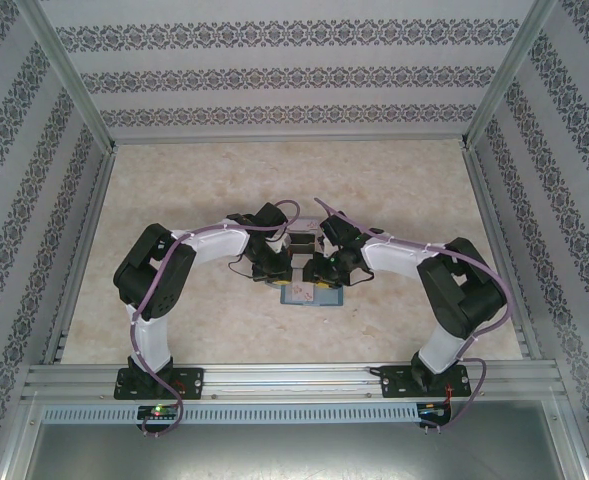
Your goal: Take the credit cards out of the card holder
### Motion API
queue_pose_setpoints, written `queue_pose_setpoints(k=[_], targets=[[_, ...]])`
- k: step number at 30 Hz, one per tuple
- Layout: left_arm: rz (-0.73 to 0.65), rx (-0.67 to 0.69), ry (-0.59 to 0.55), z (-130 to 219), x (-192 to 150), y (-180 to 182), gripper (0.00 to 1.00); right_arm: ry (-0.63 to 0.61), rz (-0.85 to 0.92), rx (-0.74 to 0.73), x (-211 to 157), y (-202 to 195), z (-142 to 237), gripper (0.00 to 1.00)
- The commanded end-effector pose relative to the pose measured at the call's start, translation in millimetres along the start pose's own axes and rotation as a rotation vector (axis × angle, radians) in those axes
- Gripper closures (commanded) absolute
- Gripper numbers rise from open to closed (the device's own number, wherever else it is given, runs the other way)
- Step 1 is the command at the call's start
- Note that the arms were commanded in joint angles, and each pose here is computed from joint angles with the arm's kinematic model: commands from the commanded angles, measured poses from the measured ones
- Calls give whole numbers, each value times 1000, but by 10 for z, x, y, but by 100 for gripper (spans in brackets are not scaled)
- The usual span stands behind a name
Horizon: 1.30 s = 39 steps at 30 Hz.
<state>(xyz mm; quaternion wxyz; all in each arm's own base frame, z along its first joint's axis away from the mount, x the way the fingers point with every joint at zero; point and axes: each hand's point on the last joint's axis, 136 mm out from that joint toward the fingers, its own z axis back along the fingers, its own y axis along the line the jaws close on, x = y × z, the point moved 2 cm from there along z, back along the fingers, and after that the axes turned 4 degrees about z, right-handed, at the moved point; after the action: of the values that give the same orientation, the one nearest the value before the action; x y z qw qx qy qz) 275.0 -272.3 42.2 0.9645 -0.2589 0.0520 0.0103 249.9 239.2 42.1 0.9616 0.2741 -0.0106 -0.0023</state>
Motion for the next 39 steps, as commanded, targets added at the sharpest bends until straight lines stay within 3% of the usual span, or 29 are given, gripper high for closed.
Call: queue_pose_setpoints(k=[1,13,19,25,39], targets=[[29,108,57,-76,-194,266,100,33,3,-25,-51,-78,-88,65],[28,108,57,-85,-183,262,100,14,2,80,-14,71,-83,81],[31,116,64,-113,-187,292,100,20,-6,93,-27,64,-113,83],[26,114,66,-120,-185,279,100,29,-13,93,-34,43,-141,77],[21,116,63,-102,-178,267,100,5,-13,63,-31,-22,15,94]])
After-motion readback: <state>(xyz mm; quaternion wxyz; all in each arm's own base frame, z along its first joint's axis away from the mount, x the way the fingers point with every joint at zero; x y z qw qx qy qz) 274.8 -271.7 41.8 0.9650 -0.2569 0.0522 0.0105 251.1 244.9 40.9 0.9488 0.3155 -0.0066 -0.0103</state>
